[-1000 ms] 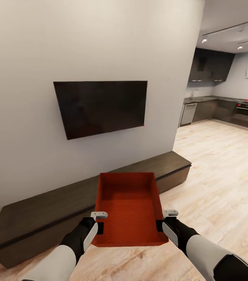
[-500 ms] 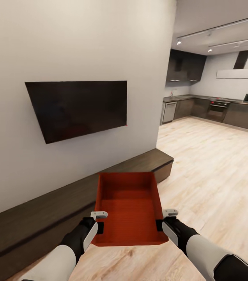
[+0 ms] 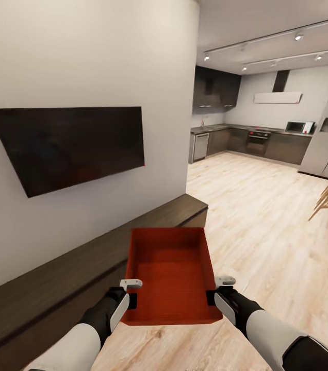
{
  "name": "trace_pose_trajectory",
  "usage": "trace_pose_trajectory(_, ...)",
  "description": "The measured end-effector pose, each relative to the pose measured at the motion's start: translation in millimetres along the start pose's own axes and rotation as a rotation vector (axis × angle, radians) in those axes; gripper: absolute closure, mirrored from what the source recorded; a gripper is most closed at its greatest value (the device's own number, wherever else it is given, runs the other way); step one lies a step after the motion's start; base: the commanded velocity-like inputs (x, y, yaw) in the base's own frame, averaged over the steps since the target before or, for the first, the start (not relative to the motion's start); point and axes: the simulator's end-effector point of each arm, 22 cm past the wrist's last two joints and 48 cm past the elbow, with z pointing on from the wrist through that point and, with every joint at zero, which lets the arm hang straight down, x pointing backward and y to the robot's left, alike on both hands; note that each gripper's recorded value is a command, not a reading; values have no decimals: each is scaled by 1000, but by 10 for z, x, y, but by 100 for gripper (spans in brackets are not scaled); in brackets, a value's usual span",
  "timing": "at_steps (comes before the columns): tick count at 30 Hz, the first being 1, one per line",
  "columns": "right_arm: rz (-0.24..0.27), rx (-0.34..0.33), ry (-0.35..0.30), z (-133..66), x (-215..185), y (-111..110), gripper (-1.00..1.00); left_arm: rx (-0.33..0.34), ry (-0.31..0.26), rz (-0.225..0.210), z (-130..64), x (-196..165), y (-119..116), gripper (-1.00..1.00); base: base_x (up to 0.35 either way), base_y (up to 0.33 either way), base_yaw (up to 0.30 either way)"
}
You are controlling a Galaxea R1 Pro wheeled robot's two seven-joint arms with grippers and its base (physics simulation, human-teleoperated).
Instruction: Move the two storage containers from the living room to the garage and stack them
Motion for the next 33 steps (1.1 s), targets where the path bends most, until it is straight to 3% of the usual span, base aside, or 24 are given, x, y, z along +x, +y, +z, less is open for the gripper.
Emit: trace_pose_trajectory(33, 2, -1, -4, -4, -19, -2, 100, -1, -4, 2, -8, -21, -2, 100, 0, 0, -286)
